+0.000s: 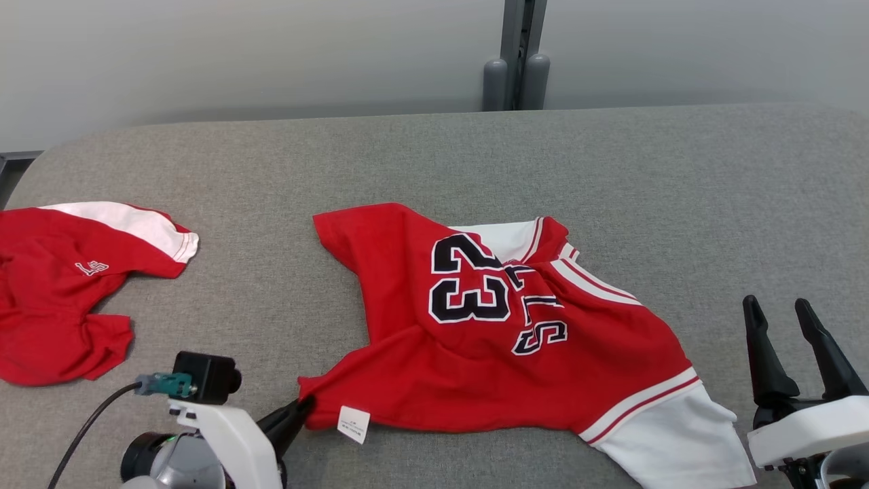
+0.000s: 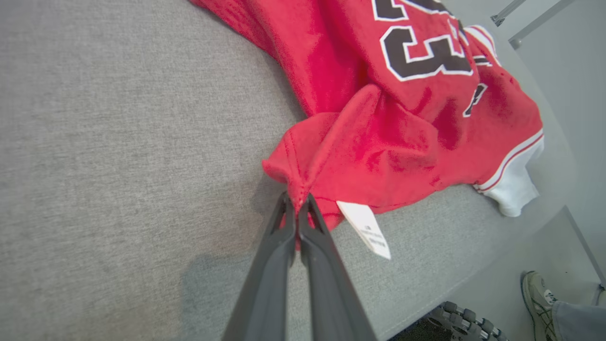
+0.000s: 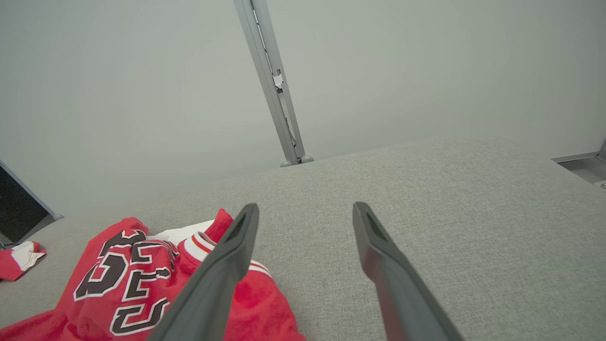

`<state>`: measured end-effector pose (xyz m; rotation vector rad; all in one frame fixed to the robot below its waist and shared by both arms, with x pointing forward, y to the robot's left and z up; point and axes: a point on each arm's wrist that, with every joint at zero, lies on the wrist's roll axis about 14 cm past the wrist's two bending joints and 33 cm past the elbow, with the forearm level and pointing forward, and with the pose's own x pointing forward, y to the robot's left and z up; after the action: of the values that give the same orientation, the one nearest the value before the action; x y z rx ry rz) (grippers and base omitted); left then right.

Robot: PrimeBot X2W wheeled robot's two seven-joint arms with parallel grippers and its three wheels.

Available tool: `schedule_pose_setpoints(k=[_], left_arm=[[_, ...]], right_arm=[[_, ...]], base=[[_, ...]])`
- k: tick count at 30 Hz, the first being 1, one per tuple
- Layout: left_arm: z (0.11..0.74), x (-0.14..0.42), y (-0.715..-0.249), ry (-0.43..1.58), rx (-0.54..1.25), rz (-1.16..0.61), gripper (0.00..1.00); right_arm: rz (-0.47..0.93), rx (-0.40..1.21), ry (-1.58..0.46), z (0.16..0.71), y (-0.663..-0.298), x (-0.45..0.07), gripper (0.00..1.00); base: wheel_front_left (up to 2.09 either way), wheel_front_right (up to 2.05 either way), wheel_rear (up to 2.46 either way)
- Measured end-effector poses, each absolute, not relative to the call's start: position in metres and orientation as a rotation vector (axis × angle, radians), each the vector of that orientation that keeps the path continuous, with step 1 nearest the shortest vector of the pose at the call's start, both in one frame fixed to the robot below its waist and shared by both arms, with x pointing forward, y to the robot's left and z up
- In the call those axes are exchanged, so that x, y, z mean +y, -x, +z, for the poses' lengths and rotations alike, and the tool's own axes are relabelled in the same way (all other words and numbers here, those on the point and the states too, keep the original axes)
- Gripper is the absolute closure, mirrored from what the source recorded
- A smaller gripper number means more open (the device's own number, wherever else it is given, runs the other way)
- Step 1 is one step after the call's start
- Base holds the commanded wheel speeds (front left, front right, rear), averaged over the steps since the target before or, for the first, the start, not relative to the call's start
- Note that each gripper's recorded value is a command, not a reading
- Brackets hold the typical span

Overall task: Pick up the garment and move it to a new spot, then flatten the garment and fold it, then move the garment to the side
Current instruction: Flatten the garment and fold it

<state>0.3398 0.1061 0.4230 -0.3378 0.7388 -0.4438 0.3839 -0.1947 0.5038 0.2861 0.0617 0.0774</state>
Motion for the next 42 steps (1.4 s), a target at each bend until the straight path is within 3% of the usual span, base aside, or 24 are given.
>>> schedule_pose_setpoints(k=[7, 8, 9, 10, 15, 24, 34, 42], left_arm=[[0.396, 0.134, -0.313, 0.310, 0.826, -0.349, 1.00], [0.393, 0.135, -0.310, 0.323, 0.837, -0.346, 0.83], [0.392, 0.137, -0.310, 0.333, 0.836, -0.336, 0.36], [0.390, 0.139, -0.309, 0.329, 0.838, -0.329, 0.00], [0.392, 0.151, -0.311, 0.312, 0.788, -0.292, 0.00], [0.477, 0.165, -0.356, 0.231, 0.379, -0.228, 0.00], [0.546, 0.171, -0.375, 0.231, -0.009, -0.129, 0.00], [0.533, 0.172, -0.368, 0.197, -0.061, -0.069, 0.00]], right_arm=[[0.084, 0.076, -0.276, 0.503, -0.382, -0.194, 0.00], [0.084, 0.077, -0.275, 0.503, -0.382, -0.194, 0.00], [0.083, 0.076, -0.274, 0.504, -0.381, -0.194, 0.00], [0.083, 0.078, -0.274, 0.504, -0.380, -0.194, 0.00], [0.072, 0.077, -0.274, 0.505, -0.373, -0.198, 0.00], [0.071, 0.009, -0.295, 0.522, -0.366, -0.195, 0.00], [0.025, -0.149, -0.297, 0.553, -0.363, -0.206, 0.00], [0.033, -0.179, -0.276, 0.555, -0.356, -0.200, 0.00]], base=[[0.00, 0.00, 0.00], [0.00, 0.00, 0.00], [0.00, 0.00, 0.00], [0.00, 0.00, 0.00], [0.00, 0.00, 0.00], [0.00, 0.00, 0.00], [0.00, 0.00, 0.00], [0.00, 0.00, 0.00]])
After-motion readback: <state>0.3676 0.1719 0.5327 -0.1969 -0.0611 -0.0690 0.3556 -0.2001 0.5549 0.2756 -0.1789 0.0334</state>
